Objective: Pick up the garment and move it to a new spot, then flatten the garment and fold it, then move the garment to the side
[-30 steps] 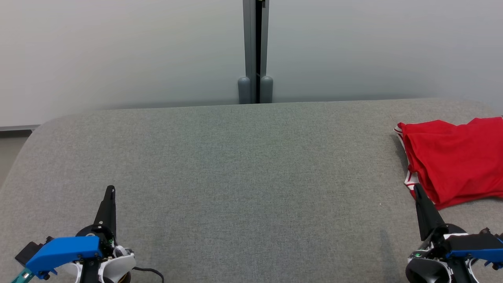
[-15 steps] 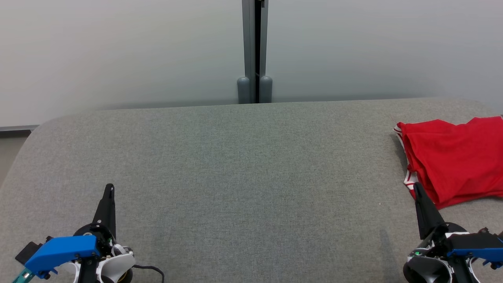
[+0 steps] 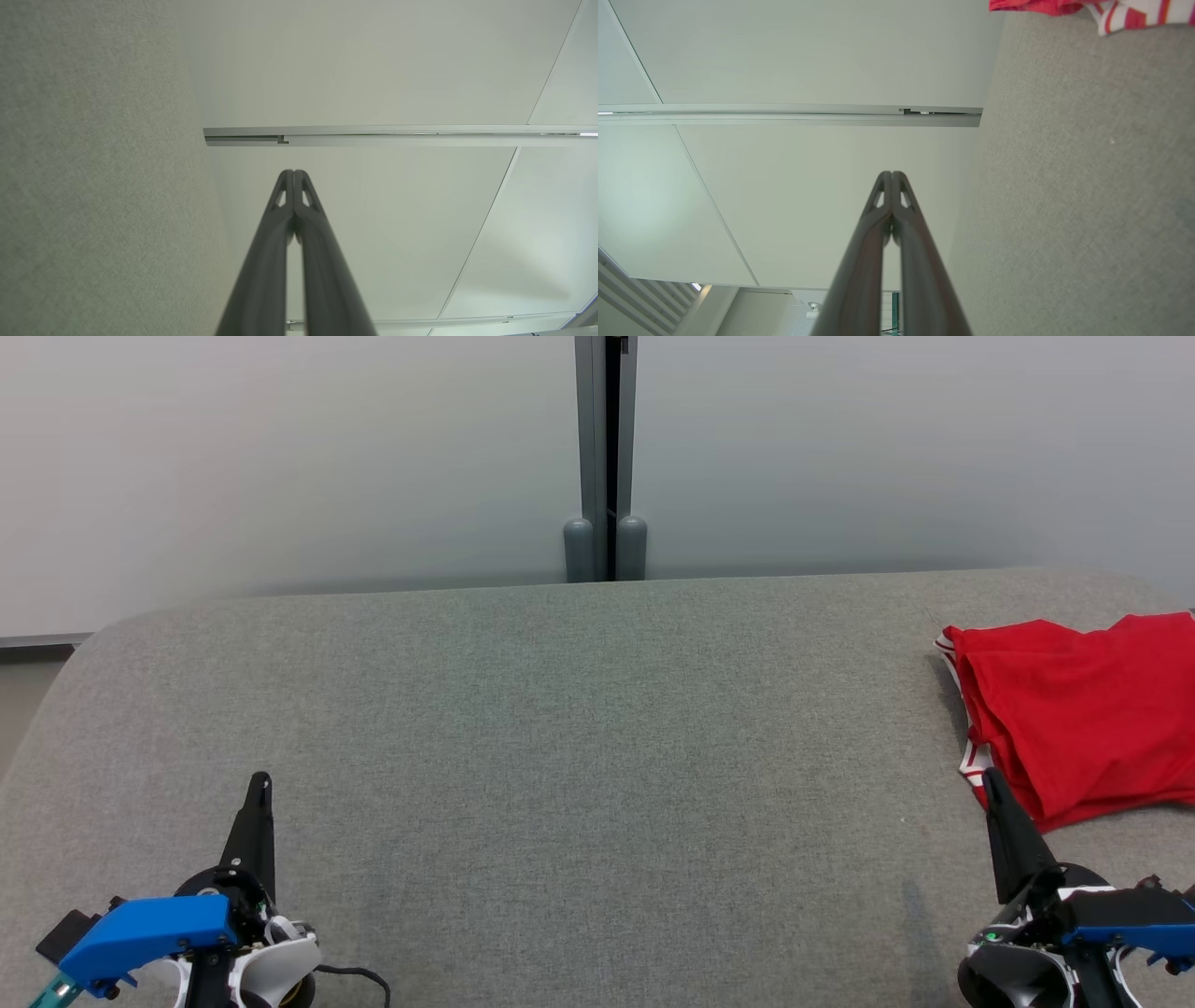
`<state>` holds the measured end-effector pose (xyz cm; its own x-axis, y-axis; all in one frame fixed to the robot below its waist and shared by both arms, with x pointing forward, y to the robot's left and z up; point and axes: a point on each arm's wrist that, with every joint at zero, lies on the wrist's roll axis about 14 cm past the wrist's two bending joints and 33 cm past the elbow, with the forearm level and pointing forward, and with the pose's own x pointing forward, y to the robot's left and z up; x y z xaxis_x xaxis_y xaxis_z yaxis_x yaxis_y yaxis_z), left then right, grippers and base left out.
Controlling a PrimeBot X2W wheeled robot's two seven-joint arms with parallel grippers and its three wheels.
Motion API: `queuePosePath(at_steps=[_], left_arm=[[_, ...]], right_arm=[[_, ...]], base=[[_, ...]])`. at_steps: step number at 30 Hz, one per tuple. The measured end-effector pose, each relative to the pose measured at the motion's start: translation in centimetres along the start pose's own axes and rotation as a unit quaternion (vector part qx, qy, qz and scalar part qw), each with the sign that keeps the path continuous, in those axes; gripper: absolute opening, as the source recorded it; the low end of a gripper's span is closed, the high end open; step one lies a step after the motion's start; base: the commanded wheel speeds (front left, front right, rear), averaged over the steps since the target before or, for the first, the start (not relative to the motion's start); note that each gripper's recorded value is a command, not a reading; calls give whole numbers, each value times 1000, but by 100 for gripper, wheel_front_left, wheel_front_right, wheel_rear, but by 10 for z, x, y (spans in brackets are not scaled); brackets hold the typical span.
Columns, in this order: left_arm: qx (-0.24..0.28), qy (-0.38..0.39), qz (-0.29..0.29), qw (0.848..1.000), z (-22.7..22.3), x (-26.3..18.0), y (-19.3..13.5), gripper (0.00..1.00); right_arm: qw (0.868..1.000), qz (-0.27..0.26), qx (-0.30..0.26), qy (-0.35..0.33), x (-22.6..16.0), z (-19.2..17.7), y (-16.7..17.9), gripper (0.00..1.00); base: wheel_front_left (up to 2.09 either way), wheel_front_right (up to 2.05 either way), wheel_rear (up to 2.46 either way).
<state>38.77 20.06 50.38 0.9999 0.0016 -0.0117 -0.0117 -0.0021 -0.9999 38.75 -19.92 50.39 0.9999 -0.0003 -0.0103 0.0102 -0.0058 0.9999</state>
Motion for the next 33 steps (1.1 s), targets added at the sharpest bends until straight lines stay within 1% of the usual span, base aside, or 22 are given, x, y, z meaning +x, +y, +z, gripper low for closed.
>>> queuePosePath(at_steps=[33], left_arm=[[0,0,0,1000,0,0,0,0]], right_arm=[[1000,0,0,0,0,0,0,0]], base=[[0,0,0]])
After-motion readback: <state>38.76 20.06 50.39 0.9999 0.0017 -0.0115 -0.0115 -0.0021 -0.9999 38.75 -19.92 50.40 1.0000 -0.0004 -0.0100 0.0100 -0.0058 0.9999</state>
